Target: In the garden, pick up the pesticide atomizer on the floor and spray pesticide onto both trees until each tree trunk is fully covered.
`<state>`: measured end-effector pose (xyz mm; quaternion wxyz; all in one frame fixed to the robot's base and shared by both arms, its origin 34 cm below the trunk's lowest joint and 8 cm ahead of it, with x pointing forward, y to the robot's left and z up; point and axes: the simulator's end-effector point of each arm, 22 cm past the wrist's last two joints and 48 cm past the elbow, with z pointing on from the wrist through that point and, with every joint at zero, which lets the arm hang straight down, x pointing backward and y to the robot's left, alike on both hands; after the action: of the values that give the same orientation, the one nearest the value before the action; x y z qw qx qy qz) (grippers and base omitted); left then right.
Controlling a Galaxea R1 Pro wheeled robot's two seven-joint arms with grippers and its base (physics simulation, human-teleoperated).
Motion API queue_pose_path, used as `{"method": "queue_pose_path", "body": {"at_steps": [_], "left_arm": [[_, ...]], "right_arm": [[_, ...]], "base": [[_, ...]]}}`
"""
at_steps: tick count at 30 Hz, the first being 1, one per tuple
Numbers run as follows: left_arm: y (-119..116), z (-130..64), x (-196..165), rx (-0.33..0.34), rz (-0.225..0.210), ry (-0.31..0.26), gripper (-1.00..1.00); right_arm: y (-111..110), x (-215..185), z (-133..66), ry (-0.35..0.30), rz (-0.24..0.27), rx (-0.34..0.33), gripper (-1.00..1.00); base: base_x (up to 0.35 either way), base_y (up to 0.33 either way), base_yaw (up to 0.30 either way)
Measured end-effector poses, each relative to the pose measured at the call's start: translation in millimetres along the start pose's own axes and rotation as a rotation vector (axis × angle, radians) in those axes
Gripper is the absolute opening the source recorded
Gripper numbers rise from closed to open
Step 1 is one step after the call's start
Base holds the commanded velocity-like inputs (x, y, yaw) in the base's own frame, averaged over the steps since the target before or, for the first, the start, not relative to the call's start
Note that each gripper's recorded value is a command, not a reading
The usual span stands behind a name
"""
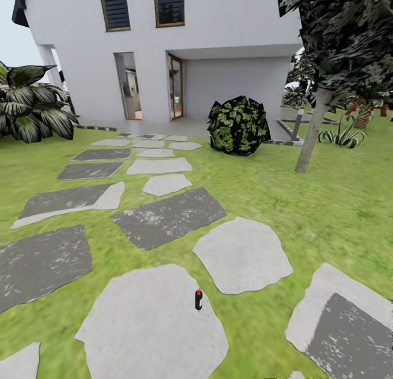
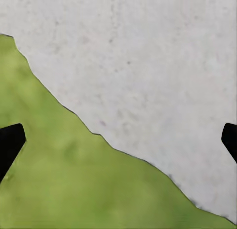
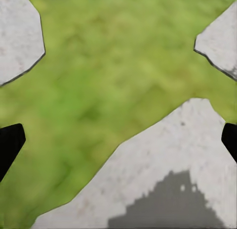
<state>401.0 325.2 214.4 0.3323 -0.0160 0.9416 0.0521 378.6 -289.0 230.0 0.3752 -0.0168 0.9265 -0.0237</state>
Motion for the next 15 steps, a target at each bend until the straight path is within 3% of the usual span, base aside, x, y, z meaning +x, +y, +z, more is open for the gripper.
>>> {"method": "queue_pose_path", "body": {"at_steps": [9,15], "left_arm": [[0.0,0.0,0.2,0.0,0.0,0.0,1.0],[-0.1,-0.2,0.7,0.0,0.001,0.001,1.0]], "right_arm": [[0.0,0.3,-0.1,0.0,0.0,0.0,1.0],[-0.1,0.3,-0.1,0.0,0.0,0.0,1.0]], "base": [[0.08,0.294,-0.3],[0.019,0.076,-0.3]]}}
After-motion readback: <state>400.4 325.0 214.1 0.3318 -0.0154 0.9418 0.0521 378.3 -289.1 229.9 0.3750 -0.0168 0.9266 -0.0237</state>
